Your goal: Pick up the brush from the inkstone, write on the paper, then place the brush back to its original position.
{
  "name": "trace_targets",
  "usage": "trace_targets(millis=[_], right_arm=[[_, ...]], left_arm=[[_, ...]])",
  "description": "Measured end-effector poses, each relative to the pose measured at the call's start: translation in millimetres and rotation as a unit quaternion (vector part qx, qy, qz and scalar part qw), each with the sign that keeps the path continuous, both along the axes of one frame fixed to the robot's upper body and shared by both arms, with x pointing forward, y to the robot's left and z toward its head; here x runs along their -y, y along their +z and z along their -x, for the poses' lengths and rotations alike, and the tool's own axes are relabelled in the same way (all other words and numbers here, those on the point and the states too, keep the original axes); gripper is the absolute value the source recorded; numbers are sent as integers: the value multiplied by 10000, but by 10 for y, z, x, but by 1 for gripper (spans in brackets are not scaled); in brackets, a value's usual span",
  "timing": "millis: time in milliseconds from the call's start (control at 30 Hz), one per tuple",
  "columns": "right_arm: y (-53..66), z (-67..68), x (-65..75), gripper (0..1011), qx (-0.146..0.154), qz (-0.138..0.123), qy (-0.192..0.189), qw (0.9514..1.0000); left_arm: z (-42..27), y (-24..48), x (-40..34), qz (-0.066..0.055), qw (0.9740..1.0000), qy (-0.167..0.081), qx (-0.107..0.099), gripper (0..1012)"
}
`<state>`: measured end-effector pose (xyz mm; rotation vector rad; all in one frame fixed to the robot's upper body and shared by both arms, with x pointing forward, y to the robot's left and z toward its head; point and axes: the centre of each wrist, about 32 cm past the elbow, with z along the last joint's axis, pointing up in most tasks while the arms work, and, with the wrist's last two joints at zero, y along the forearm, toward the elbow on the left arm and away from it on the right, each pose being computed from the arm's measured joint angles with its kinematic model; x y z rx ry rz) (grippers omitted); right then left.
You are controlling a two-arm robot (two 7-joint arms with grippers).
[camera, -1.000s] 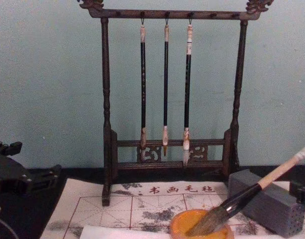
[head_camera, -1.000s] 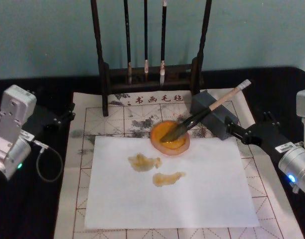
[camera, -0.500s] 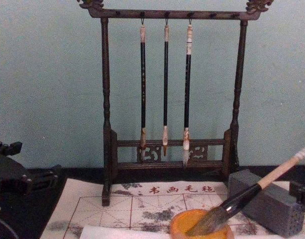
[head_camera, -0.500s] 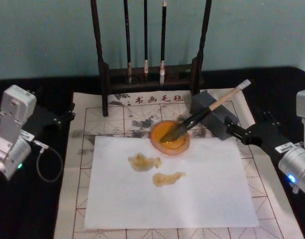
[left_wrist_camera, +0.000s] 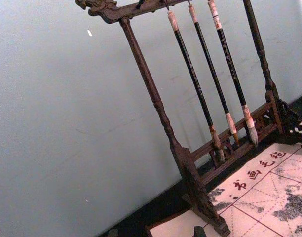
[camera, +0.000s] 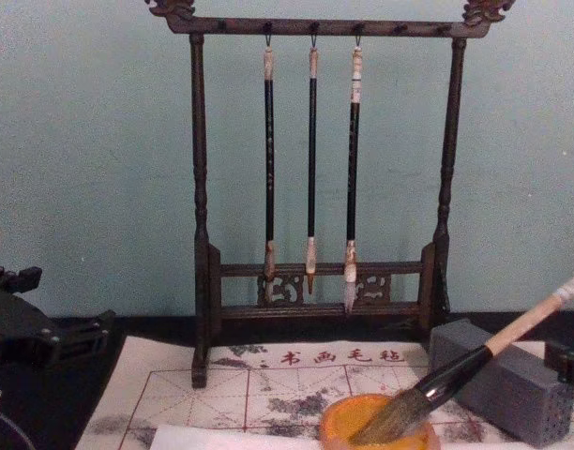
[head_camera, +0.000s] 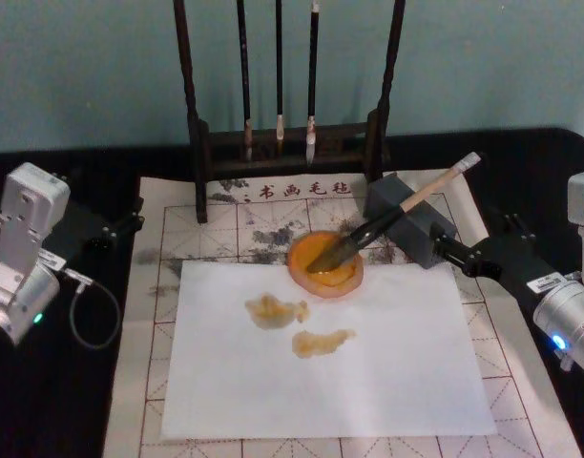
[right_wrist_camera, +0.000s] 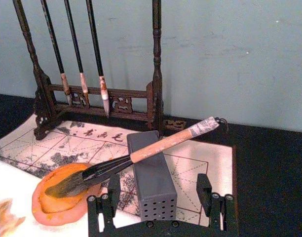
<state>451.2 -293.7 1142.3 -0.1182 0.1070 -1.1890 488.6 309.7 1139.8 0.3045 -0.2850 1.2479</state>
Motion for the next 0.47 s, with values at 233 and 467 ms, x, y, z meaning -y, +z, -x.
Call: trace_targets(millis=[233, 467], right_arm=[[0, 0, 0, 1002, 0, 0, 0, 10000], [0, 0, 0, 1002, 0, 0, 0, 10000]], left_arm=[[0, 0, 0, 0, 10000, 0, 0, 1001], [0, 0, 0, 0, 10000, 0, 0, 1001]])
